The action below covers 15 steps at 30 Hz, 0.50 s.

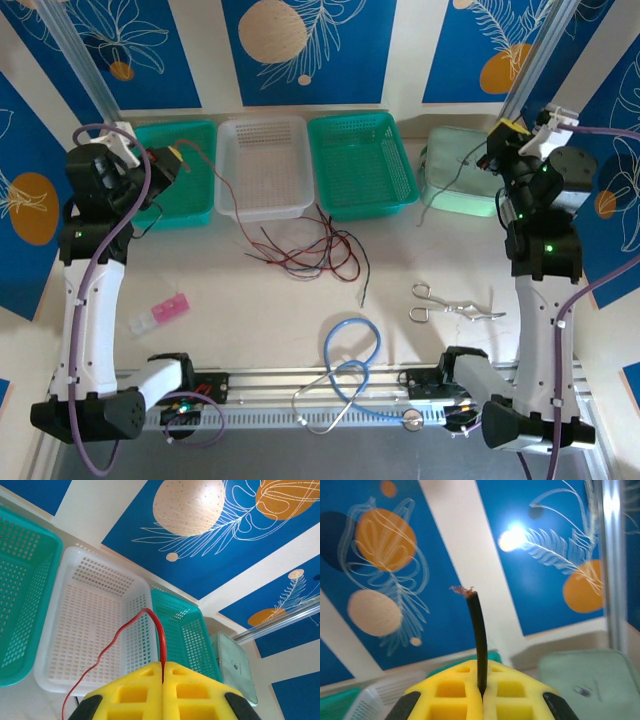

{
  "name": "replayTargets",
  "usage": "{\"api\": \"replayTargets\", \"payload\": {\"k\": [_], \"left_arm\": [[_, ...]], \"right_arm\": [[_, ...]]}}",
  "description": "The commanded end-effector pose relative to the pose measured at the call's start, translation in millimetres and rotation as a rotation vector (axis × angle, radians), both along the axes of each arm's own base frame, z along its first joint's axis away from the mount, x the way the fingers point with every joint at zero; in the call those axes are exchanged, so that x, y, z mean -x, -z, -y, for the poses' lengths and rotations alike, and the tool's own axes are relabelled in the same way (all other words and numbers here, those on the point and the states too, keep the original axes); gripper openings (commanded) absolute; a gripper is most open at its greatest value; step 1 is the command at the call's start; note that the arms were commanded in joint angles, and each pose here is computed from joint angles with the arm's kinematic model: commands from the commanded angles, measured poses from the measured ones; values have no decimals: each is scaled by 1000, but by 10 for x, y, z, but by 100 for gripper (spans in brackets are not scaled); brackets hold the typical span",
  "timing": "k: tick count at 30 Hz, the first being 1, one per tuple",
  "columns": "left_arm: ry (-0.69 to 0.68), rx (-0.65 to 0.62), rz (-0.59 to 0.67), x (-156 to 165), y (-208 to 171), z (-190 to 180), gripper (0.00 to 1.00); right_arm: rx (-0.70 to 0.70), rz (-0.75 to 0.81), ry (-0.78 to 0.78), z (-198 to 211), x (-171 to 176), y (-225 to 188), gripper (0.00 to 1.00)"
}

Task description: Untangle the cables

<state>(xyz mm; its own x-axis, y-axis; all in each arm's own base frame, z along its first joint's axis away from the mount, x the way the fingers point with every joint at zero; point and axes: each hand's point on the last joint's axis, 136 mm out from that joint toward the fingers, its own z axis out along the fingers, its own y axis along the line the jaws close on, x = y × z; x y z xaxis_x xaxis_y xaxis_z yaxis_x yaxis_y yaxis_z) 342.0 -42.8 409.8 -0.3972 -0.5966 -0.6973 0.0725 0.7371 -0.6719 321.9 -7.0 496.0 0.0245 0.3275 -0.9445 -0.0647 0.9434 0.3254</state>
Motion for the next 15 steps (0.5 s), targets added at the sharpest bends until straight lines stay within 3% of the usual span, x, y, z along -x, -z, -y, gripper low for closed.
{"api": "replayTargets", "payload": {"k": [1, 7, 15], "left_arm": [[19, 36, 42, 32, -113, 27, 0], [28, 49, 31, 52, -60, 47, 0], [38, 49, 21, 82, -29, 63, 0]], "right_arm": [[-8, 98, -98, -248, -32, -365, 0], [83, 188, -186, -697, -346, -727, 0], [66, 289, -235, -980, -772, -1133, 0]]}}
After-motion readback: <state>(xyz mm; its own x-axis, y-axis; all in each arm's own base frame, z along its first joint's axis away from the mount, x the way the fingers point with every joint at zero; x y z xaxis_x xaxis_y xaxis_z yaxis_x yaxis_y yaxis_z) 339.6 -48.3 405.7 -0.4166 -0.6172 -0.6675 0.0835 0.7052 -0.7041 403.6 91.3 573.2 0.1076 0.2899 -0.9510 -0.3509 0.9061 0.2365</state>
